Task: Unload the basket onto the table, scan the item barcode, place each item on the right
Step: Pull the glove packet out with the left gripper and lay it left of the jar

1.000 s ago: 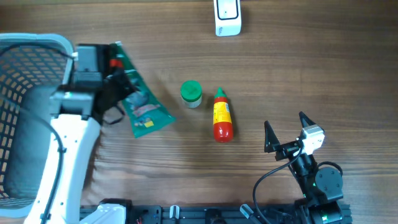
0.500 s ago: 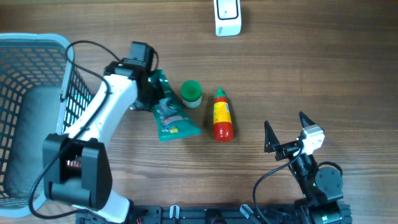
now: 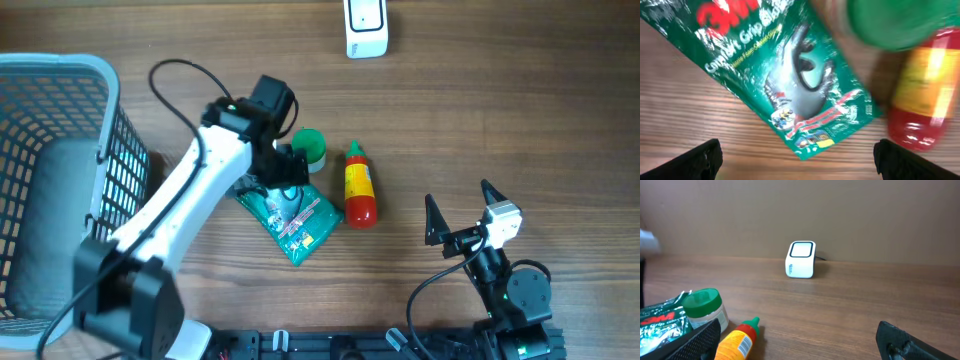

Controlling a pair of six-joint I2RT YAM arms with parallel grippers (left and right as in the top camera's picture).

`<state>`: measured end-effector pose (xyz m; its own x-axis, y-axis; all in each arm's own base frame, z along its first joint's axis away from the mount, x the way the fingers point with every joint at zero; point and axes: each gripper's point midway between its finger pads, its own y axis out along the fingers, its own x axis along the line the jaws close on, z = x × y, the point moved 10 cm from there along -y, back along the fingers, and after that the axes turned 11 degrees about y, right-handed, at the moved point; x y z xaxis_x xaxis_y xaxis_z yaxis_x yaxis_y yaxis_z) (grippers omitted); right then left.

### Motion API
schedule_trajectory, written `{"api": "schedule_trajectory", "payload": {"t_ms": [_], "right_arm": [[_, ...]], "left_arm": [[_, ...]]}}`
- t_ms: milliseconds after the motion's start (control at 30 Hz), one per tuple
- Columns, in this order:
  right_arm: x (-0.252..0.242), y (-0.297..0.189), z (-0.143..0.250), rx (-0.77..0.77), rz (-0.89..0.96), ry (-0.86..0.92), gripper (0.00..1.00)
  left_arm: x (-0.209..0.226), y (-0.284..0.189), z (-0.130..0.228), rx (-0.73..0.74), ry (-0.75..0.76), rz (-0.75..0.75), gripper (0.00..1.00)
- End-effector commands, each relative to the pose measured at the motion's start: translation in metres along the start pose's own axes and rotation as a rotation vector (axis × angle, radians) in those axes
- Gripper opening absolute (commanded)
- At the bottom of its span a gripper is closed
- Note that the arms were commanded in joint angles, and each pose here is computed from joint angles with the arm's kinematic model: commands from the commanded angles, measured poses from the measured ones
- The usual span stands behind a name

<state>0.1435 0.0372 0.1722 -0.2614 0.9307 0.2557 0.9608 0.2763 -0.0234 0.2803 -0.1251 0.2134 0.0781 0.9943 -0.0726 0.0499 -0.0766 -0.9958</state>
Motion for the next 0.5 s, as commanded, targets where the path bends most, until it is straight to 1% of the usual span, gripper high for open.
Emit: {"api": "schedule_trajectory", "payload": {"t_ms": [0,167,233,333,367,467], "right_arm": [[0.001,0.000,0.000,-0.004,-0.005,-0.011,1.00],[0.001,0.000,0.000,-0.004,-0.005,-0.011,1.00],[0.001,0.000,0.000,-0.004,-0.005,-0.011,1.00],[0.001,0.000,0.000,-0.004,-0.005,-0.011,1.00],[0.001,0.000,0.000,-0.004,-0.005,-0.011,1.00],[0.001,0.000,0.000,-0.004,-0.005,-0.011,1.00]], "left_arm": [[0.000,-0.061,0.001,-0.158,0.001,0.042,1.00],[0.002,-0.126,0.010,-0.354,0.005,0.079,1.00],[0.006,-0.145,0.014,-0.433,-0.004,0.052,1.00],[0.017,-0.173,0.020,-0.561,-0.038,-0.029,1.00],[0.022,-0.183,0.021,-0.603,-0.065,-0.053,1.00],[0.057,-0.224,0.028,-0.788,-0.335,-0.161,1.00]]}}
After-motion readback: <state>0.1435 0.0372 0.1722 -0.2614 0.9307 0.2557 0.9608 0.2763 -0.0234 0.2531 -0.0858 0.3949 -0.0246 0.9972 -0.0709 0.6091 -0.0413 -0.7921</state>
